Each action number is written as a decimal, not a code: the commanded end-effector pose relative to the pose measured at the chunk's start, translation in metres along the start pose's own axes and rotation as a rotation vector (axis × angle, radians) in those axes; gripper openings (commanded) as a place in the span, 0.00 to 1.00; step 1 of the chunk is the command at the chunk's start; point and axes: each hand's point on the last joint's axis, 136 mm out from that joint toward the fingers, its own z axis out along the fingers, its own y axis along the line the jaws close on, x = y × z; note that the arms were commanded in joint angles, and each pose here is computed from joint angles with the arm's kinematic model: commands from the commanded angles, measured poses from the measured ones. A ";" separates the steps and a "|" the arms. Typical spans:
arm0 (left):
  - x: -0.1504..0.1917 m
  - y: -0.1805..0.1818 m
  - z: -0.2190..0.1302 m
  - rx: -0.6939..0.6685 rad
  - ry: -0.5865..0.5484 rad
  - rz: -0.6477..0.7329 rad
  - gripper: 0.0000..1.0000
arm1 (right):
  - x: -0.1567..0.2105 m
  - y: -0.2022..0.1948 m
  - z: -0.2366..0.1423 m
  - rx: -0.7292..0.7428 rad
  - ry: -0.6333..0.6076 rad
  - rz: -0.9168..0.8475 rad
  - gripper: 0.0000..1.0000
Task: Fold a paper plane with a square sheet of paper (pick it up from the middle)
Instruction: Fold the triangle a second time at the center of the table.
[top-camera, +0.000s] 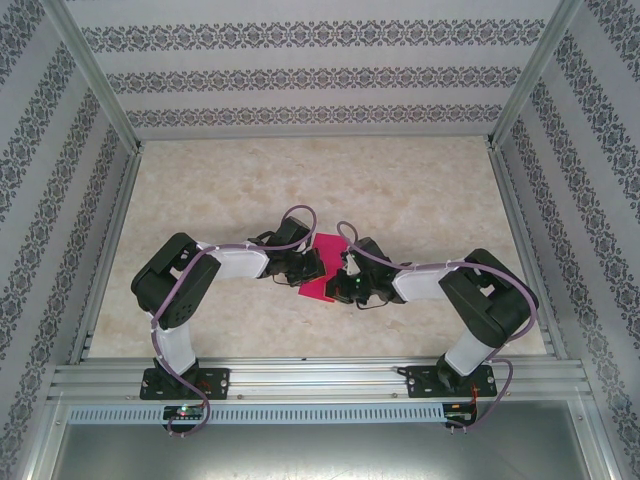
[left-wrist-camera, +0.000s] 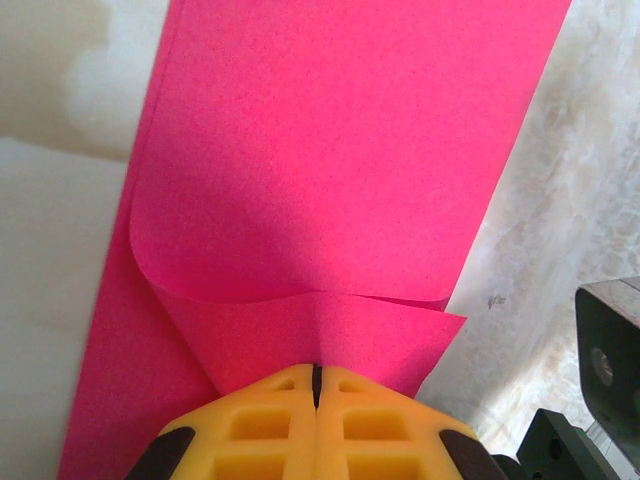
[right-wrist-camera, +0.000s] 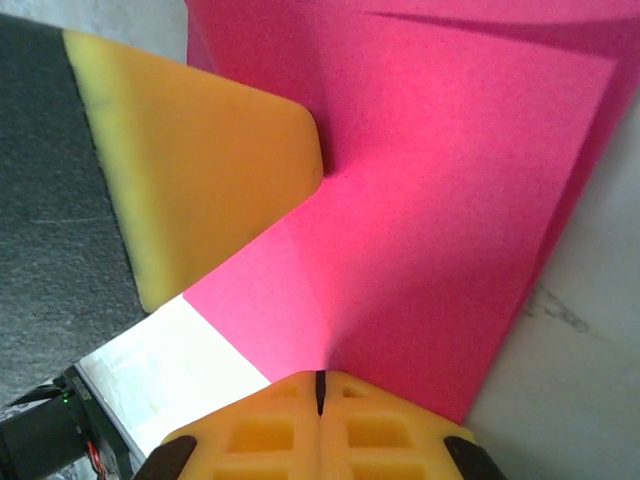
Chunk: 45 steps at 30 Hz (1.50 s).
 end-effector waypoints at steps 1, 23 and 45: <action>0.015 0.046 0.004 -0.163 0.046 -0.042 0.02 | 0.021 -0.018 -0.003 0.045 0.068 0.068 0.04; 0.015 0.043 0.003 -0.153 0.047 -0.038 0.02 | 0.005 0.015 -0.037 -0.020 -0.054 0.038 0.03; 0.015 0.044 0.003 -0.153 0.045 -0.041 0.02 | 0.002 0.001 -0.006 -0.003 0.007 0.140 0.04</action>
